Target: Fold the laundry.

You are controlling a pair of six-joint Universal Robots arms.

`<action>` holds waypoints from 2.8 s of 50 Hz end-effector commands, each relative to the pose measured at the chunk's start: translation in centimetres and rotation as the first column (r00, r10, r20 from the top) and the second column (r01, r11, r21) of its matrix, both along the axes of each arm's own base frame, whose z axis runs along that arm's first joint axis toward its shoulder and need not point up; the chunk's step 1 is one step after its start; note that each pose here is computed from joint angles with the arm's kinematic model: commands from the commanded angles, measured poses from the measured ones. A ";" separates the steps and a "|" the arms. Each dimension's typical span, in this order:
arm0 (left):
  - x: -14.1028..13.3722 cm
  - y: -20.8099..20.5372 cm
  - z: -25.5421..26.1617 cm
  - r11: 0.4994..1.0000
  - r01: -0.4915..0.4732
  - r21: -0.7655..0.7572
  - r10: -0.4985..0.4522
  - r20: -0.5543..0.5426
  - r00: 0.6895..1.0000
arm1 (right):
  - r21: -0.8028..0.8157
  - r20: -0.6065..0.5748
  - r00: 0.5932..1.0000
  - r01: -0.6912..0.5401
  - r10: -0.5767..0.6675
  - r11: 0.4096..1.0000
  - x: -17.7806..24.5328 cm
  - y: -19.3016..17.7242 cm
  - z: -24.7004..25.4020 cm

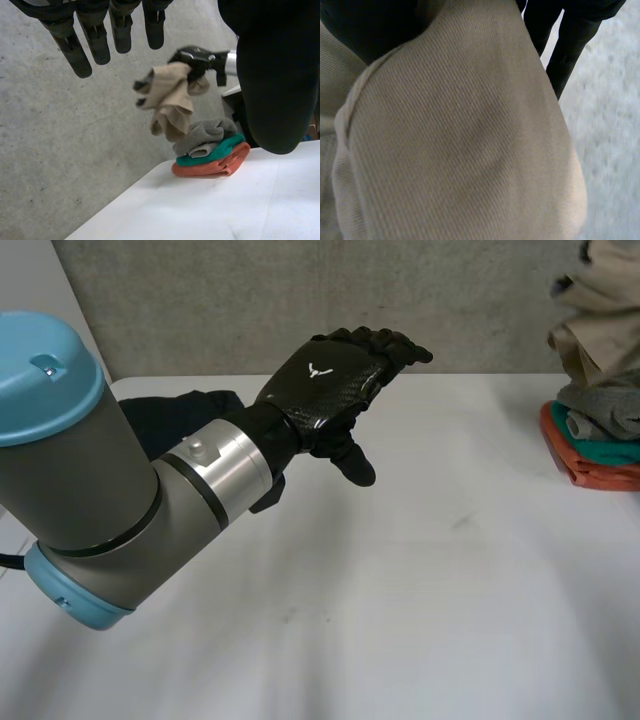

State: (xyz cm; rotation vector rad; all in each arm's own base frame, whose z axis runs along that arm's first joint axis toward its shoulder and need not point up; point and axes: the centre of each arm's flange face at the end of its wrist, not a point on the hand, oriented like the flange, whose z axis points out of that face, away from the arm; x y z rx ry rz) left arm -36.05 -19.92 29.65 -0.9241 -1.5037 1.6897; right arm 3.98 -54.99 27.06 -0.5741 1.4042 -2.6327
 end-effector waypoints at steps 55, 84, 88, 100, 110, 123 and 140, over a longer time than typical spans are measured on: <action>-0.1 0.6 0.4 1.000 0.007 -0.007 -0.008 -0.009 1.000 | 0.300 -0.386 0.602 0.798 -0.699 0.522 -22.2 12.0 -2.4; 18.2 -20.0 -1.0 0.654 -0.711 -0.260 0.743 0.043 0.668 | 0.236 -0.199 0.939 -0.231 0.279 0.944 18.8 26.8 -0.3; 19.0 -23.0 -7.1 0.700 -0.647 -0.303 0.712 0.222 0.666 | 0.405 -0.260 0.906 -0.212 0.334 0.890 20.1 28.5 -4.3; 20.7 -26.7 -17.3 0.806 -0.482 -0.342 0.590 0.419 0.690 | 0.555 -0.403 0.852 -0.064 0.335 0.829 20.0 30.1 -10.2; 20.7 -28.5 -19.3 0.798 -0.484 -0.360 0.601 0.412 0.685 | 0.564 -0.402 0.853 -0.056 0.333 0.824 19.7 30.4 -10.9; 16.4 -26.2 -13.0 0.736 -0.538 -0.410 0.669 0.321 0.670 | 0.564 -0.397 0.863 -0.039 0.313 0.825 19.2 29.9 -10.9; -2.2 -9.2 -5.7 0.968 -0.237 -0.079 0.236 -0.026 0.971 | 0.546 -0.411 0.892 0.074 0.190 0.834 17.4 28.2 -10.4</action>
